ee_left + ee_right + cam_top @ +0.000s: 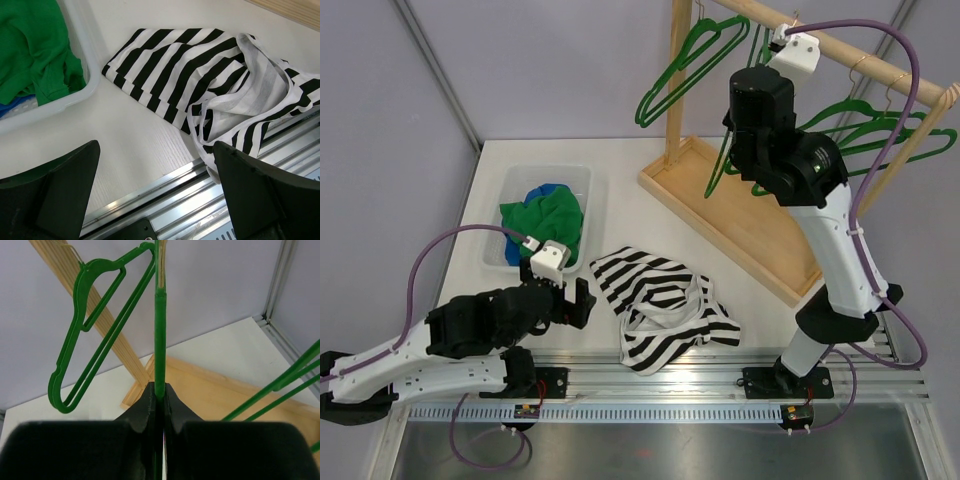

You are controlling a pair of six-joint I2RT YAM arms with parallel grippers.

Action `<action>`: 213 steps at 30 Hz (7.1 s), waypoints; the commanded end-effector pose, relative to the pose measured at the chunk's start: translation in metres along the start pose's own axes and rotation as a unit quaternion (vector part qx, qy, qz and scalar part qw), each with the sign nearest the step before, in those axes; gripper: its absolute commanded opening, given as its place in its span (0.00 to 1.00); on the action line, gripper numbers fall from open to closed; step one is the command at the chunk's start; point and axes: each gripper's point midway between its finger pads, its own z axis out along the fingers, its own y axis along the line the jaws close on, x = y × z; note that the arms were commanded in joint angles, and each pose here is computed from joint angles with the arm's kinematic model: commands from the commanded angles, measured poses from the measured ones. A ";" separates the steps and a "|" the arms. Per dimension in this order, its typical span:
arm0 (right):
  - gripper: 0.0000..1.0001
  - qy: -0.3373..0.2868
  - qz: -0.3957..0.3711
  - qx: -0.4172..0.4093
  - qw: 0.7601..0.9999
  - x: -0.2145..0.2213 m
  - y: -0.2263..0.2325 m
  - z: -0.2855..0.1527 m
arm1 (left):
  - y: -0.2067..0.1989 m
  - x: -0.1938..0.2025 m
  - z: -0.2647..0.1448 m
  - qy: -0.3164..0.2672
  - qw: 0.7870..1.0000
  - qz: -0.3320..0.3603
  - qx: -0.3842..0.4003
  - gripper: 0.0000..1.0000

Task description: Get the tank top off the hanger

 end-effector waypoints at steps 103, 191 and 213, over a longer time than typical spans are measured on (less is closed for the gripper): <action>0.99 0.036 0.029 -0.427 0.903 0.047 -0.111 -0.220 | -0.114 0.044 0.143 0.070 0.994 0.061 -0.061 0.00; 0.99 0.160 -0.073 -0.146 0.973 0.137 -0.165 -0.110 | 0.167 -0.155 -0.033 -0.096 0.943 -0.165 -0.272 0.99; 1.00 0.121 -0.087 -0.087 0.985 0.144 -0.225 -0.136 | 0.109 -0.057 -0.106 -0.174 0.962 -0.084 -0.191 0.99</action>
